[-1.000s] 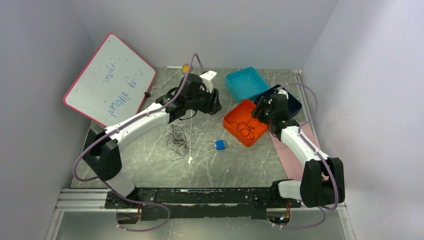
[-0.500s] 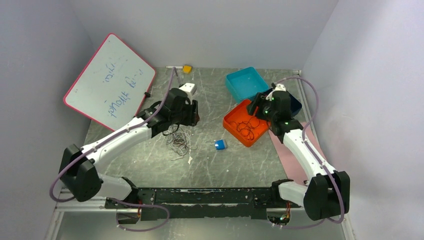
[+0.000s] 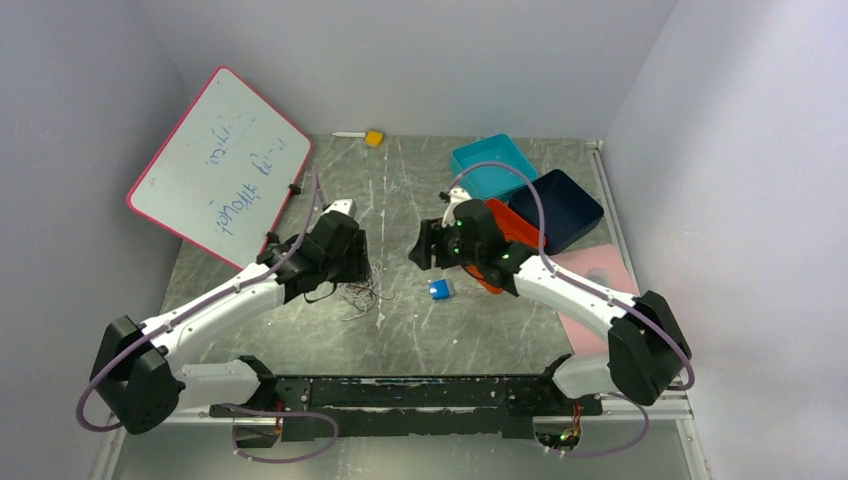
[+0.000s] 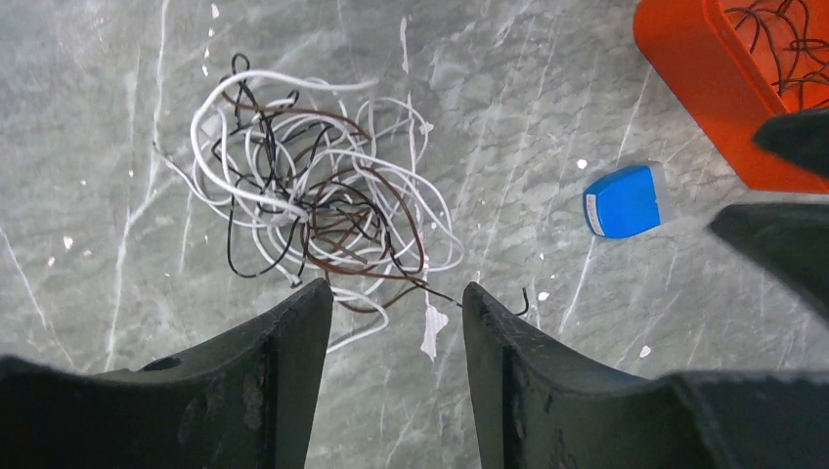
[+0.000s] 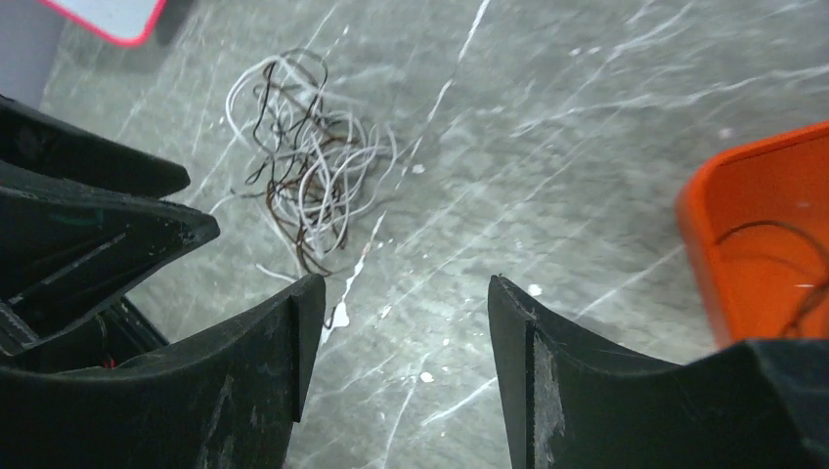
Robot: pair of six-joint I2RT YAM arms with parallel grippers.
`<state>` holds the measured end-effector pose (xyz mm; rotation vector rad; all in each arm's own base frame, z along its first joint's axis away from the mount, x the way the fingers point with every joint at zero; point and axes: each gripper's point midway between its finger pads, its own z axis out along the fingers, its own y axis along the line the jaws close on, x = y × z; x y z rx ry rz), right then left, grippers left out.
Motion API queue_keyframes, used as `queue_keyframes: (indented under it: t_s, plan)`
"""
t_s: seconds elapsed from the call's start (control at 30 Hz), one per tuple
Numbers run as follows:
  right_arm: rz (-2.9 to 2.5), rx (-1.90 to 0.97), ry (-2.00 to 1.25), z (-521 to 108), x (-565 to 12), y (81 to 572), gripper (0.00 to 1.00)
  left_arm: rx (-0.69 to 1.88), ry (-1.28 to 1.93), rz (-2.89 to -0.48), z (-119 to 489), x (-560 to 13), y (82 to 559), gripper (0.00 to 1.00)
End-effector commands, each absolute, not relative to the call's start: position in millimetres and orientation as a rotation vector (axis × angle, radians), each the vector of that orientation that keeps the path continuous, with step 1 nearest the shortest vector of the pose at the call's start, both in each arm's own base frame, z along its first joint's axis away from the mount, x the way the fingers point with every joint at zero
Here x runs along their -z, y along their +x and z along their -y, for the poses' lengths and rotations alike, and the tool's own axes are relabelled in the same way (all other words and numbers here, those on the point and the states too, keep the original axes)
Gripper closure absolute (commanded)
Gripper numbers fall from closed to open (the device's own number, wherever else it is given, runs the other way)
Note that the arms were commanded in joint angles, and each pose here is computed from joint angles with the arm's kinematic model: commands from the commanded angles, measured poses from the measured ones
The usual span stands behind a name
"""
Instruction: Untangle the cables
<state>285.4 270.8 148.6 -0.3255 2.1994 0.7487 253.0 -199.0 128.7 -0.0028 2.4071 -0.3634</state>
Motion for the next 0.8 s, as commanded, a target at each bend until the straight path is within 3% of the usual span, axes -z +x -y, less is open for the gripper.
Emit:
queue_keyframes:
  t_s: [0.0,0.77]
  plan:
    - [-2.169,-0.789,-0.319,-295.8,-152.8,284.8,0.35,0.432,-0.146,-2.383,198.6,-134.5,251.2,0.43]
    - [-2.229,-0.676,-0.24,-282.7,-129.9,289.6,0.35,0.436,-0.279,-2.447,227.5,-94.7,261.8,0.7]
